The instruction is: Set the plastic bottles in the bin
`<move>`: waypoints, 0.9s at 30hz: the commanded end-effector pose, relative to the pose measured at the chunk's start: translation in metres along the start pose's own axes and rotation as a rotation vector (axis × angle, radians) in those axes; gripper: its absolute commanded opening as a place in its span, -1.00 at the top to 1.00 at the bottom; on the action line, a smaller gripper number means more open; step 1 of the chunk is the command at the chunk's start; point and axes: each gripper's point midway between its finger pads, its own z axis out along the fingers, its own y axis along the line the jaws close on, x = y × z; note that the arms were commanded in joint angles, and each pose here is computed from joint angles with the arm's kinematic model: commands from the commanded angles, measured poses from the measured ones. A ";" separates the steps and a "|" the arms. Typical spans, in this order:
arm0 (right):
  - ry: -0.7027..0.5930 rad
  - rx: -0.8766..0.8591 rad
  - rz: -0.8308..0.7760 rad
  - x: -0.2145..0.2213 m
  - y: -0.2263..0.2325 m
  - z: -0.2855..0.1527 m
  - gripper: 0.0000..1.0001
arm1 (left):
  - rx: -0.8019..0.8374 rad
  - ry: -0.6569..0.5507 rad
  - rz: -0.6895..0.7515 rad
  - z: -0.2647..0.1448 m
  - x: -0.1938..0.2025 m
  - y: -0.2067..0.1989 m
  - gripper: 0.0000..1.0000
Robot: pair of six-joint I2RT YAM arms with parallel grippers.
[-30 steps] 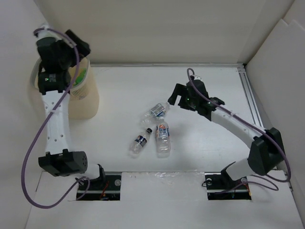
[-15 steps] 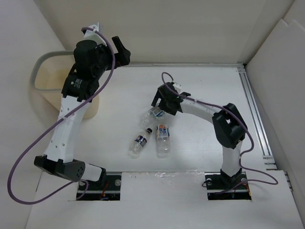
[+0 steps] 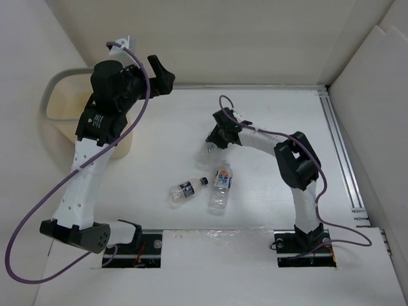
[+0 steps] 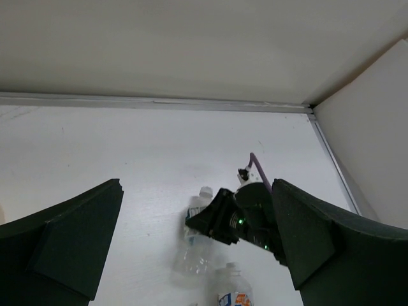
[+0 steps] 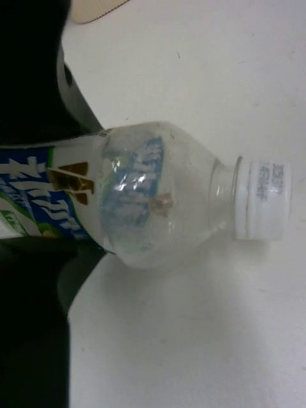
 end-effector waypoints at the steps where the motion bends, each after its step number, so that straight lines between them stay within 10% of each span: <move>1: -0.012 -0.095 0.067 -0.045 0.009 0.009 0.63 | 0.091 -0.033 0.023 -0.006 -0.008 -0.016 -1.00; 3: -0.045 -0.150 0.050 -0.073 0.024 0.005 1.00 | 0.124 -0.008 0.023 -0.004 0.001 -0.020 -1.00; 13: -0.385 -0.591 -0.189 -0.200 0.071 -0.168 1.00 | 0.482 0.153 0.006 0.002 0.062 -0.095 -1.00; 27: -0.452 -1.270 -0.449 -0.153 0.064 -0.384 1.00 | 0.814 0.244 0.008 0.017 0.111 -0.226 -1.00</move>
